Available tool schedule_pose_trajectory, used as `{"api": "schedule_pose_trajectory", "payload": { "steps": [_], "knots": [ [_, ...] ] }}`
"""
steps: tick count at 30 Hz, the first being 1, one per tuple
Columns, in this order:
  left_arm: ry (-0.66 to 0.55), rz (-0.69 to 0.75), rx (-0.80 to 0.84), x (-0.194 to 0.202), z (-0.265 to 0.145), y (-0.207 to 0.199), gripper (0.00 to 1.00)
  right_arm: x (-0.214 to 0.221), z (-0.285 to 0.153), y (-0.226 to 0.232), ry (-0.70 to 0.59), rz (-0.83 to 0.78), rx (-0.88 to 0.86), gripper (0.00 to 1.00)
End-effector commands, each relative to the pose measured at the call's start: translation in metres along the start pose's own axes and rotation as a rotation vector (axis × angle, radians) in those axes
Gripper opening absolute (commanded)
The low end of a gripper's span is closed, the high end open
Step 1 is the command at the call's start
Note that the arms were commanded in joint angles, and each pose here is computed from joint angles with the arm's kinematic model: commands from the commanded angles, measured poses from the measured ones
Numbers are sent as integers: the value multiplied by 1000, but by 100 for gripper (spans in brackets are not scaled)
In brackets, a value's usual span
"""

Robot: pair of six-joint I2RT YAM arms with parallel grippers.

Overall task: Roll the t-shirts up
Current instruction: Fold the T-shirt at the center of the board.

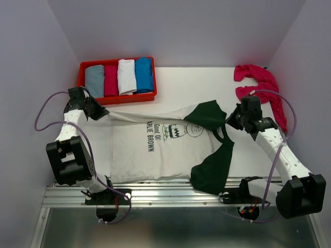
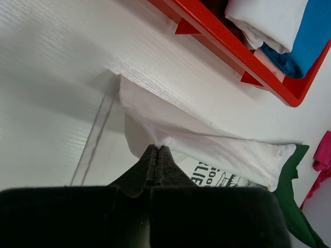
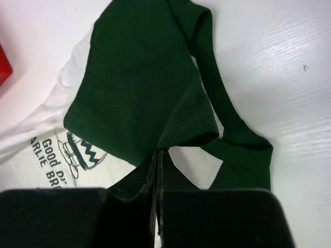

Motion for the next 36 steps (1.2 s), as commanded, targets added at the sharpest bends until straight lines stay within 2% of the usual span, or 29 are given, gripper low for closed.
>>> {"api": "schedule_pose_trajectory", "payload": {
  "steps": [1, 7, 13, 14, 15, 16, 18, 19, 20, 21, 25, 30, 32, 36],
  "knots": [
    [-58, 36, 17, -5, -19, -5, 0, -6, -20, 1, -35, 10, -22, 1],
    [-36, 23, 4, 7, -20, 4, 0, 9, -30, -1, 10, 14, -51, 1],
    [-16, -2, -34, 24, -20, 20, 0, 53, -29, -13, 121, 61, -78, 1],
    [-11, -4, -39, 26, -20, 22, 2, 57, -30, -13, 136, 72, -86, 1],
    [-3, -9, -49, 29, -20, 25, 13, 62, -32, -15, 146, 77, -92, 2],
    [3, -10, -53, 31, -20, 26, 22, 65, -33, -15, 152, 82, -97, 8],
    [3, -10, -55, 32, -22, 26, 44, 68, -36, -18, 165, 88, -85, 32],
    [-12, -7, -47, 29, -25, 23, 58, 66, -37, -20, 153, 80, -72, 58],
    [-29, -8, -44, 26, -28, 21, 63, 66, -37, -23, 155, 76, -50, 65],
    [-43, -6, -39, 23, -31, 18, 66, 64, -37, -24, 144, 72, -35, 66],
    [-129, 37, 13, 5, -48, -8, 66, 45, -31, -33, 69, 55, 59, 66],
    [-110, 114, 28, 16, -44, -29, 59, 14, -5, -28, 3, 6, 116, 55],
    [-76, 123, -10, 27, -35, -25, 58, 5, 5, -22, 10, -26, 114, 55],
    [-82, 92, -177, 38, -27, 11, 54, -2, 25, -8, 63, -61, 90, 55]
  ]
}}
Point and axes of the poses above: each gripper's point midway between its finger pads, its own z axis out along the fingers, its own y axis along the line the jaws close on, x = y × z, the point moved 3 cm from there along -z, back along the fingers, and after that the axes turned 5 degrees about -z, right-handed, at the moved point
